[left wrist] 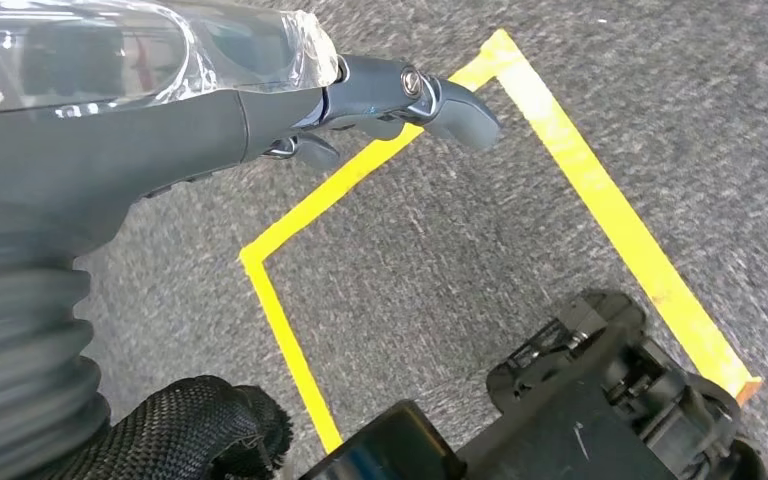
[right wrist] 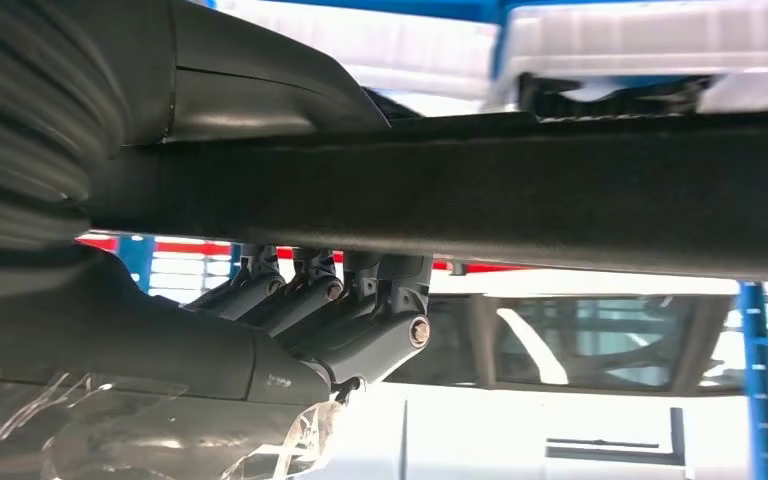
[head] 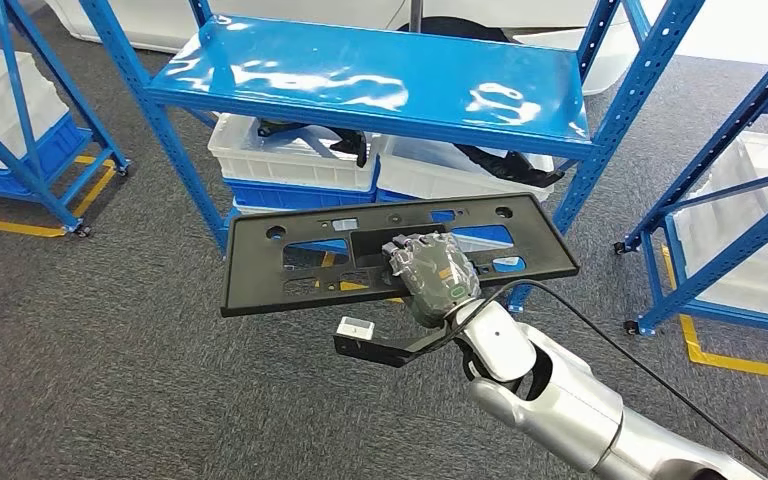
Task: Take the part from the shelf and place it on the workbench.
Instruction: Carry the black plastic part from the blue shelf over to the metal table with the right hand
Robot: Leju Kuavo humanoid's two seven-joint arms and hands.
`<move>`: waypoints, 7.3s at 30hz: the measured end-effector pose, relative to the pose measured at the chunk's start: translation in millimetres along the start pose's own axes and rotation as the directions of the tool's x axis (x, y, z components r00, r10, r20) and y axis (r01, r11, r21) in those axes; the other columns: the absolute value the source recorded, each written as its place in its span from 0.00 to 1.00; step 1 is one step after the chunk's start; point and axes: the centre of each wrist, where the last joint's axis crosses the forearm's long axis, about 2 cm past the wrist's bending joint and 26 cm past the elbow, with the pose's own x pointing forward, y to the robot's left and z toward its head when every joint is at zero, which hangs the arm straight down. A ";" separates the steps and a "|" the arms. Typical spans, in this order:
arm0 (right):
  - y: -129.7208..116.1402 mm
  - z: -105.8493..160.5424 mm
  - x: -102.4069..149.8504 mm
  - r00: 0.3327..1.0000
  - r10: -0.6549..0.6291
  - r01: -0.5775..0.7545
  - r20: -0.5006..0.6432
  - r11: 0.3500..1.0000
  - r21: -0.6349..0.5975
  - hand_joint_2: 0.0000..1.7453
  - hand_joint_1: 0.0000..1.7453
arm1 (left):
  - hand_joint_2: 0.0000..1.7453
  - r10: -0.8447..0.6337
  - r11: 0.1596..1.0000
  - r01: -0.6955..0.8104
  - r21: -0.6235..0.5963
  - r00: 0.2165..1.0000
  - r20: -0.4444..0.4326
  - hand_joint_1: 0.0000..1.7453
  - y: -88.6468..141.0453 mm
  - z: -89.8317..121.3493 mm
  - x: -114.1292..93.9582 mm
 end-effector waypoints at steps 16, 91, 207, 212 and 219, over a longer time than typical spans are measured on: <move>3.3 4.4 -2.0 1.000 -0.001 0.001 -0.015 1.000 0.002 1.00 1.00 | 1.00 -0.002 1.000 0.002 0.007 1.000 0.013 0.00 2.9 -0.9 5.6; -3.0 27.1 -40.4 0.983 0.033 -0.039 -0.180 0.999 -0.030 1.00 1.00 | 1.00 -0.033 0.999 0.035 0.031 0.998 -0.045 0.00 20.8 -1.4 -20.9; -22.5 23.8 -47.4 0.982 0.056 -0.067 -0.179 0.996 -0.054 1.00 1.00 | 1.00 -0.027 0.999 0.025 -0.029 0.994 -0.108 0.00 19.4 -0.6 -27.4; -24.7 22.1 -48.5 0.982 0.052 -0.064 -0.181 0.996 -0.059 1.00 1.00 | 1.00 -0.027 0.999 0.026 -0.020 0.994 -0.102 0.00 20.3 -0.7 -28.0; -25.3 23.5 -51.4 0.981 0.057 -0.069 -0.187 0.996 -0.056 1.00 1.00 | 1.00 -0.026 1.000 0.025 -0.018 0.995 -0.096 0.00 18.8 -0.7 -26.1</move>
